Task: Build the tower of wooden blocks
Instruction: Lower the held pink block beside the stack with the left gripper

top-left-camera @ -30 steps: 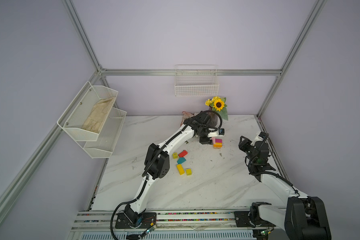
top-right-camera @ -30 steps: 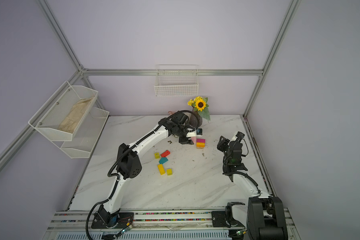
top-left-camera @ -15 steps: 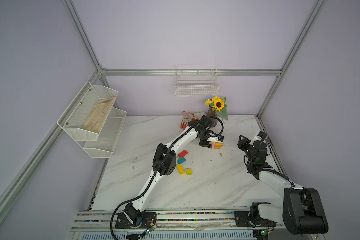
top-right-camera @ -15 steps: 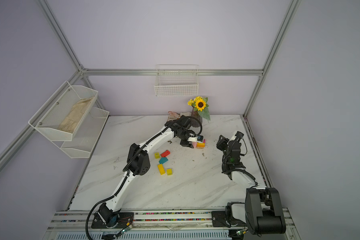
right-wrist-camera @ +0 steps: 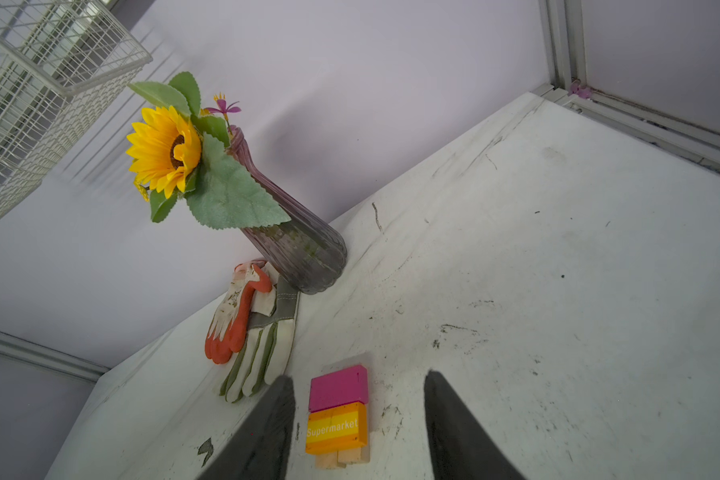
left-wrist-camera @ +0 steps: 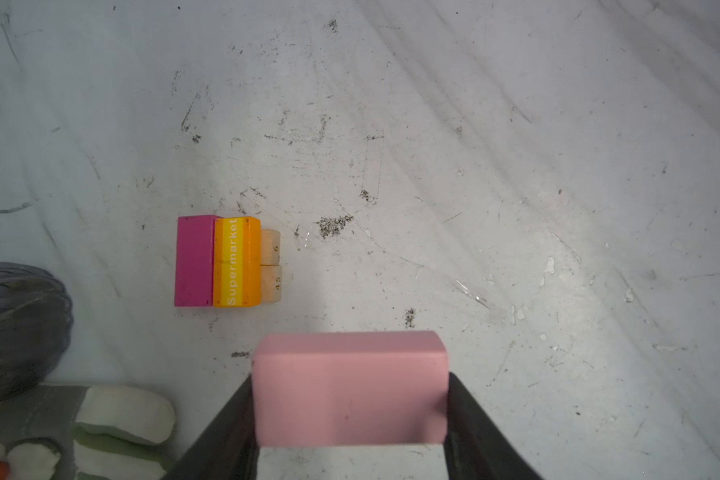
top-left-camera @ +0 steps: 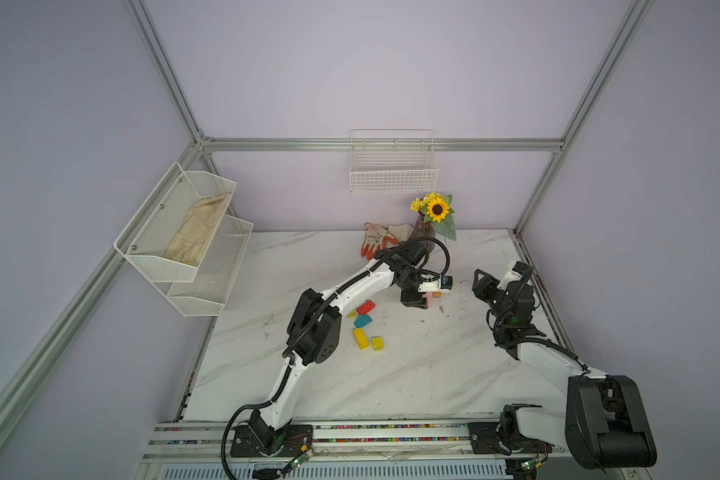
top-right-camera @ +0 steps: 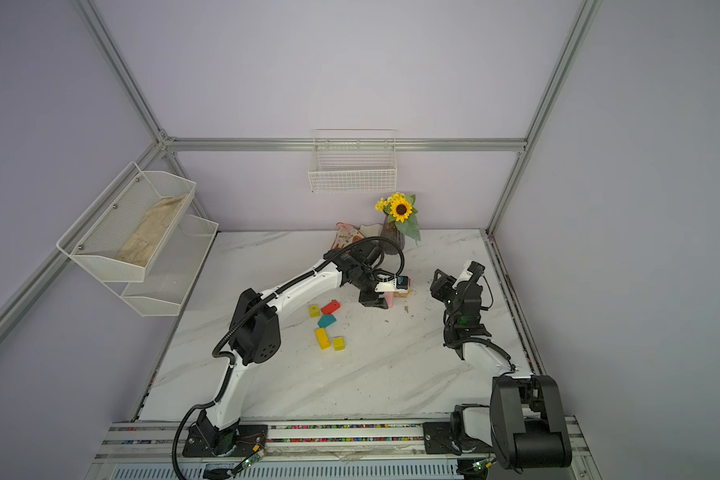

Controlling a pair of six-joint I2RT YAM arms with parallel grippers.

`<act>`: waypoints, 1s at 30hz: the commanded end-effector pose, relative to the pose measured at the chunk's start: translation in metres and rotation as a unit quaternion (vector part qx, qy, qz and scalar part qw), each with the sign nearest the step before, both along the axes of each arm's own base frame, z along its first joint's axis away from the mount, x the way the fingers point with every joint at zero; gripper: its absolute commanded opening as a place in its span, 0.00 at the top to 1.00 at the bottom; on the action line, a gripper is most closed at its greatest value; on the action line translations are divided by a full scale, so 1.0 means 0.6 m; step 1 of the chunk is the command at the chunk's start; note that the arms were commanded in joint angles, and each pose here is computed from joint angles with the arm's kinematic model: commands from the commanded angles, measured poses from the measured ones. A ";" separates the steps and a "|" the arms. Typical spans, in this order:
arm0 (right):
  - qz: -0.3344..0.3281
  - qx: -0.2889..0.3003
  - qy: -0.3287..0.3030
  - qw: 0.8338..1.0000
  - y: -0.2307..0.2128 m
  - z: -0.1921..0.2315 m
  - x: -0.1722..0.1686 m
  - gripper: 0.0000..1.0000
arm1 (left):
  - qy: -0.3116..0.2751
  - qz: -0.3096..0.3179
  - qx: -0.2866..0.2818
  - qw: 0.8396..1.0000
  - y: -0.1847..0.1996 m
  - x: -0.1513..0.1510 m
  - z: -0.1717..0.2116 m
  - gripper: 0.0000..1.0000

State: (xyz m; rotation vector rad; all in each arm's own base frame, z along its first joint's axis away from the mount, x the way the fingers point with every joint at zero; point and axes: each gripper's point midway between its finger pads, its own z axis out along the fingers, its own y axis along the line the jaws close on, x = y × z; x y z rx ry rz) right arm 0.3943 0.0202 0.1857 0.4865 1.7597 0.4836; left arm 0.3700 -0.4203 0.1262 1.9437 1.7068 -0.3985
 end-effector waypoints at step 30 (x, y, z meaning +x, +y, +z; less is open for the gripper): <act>0.008 -0.004 -0.010 1.000 0.002 0.022 0.003 0.40 | 0.113 0.102 0.084 0.985 0.034 -0.014 -0.162 0.80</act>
